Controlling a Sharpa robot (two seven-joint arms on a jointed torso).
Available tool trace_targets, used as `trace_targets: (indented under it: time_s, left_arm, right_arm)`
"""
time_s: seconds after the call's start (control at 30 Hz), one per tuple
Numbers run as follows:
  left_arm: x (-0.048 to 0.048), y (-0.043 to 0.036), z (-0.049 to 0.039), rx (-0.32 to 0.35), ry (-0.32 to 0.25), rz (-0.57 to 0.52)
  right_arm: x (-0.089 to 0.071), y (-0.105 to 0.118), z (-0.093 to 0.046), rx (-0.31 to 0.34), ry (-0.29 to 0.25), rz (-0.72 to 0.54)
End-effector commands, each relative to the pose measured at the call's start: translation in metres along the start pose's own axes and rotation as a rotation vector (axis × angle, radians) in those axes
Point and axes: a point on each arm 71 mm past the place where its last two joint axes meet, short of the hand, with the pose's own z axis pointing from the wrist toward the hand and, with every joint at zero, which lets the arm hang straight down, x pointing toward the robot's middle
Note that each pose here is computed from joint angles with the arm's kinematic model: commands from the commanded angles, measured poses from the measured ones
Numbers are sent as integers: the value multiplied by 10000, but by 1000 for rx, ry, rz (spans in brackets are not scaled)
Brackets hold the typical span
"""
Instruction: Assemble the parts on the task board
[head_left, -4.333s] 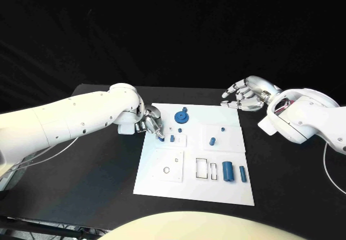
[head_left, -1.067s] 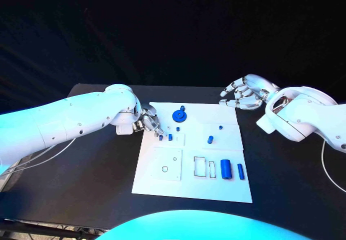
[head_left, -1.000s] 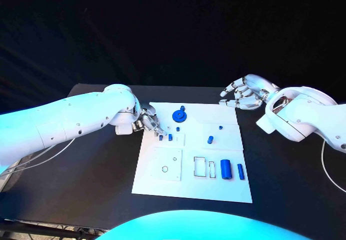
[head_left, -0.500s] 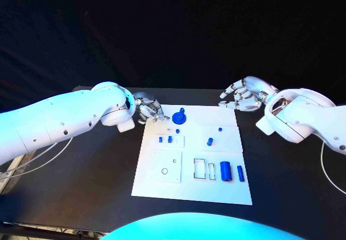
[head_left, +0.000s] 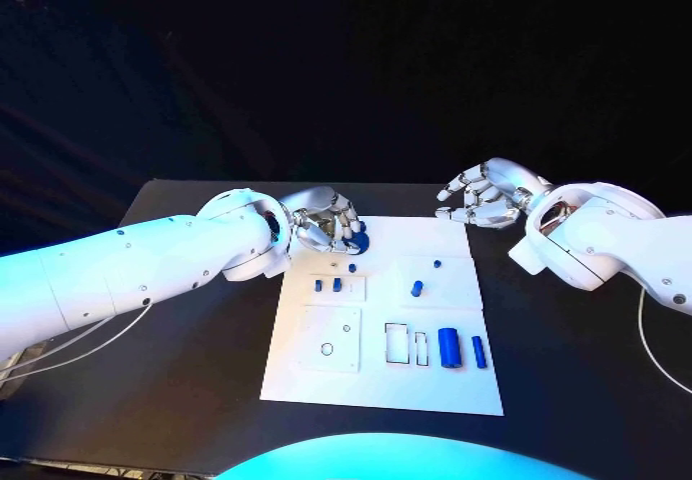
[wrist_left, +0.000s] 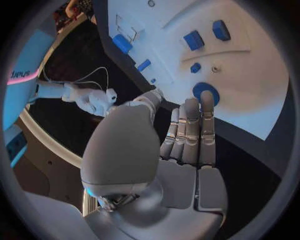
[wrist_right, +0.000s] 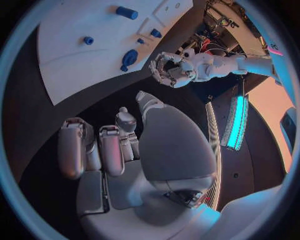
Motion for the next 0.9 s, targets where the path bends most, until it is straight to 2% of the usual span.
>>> trace_targets:
  time_s: [0.03,0.2,0.4,0.67,0.9]
  left_arm:
    - [55,-76,32,97,-10,211]
    - [190,-40,100,76,57,308]
    - [260,-9,126,54,106,358]
    - [310,-22,159,56,122,386]
    - [299,16,208,38,108,396]
  right_arm:
    - [1,16,-3,-21,-4,-3]
    - [-1,21,-5,-25,-8,-3]
    - [-12,18,-8,-28,-19,-1]
    - [-16,25,-7,-35,-28,1]
    - [-14,37,-4,-41,-31,3]
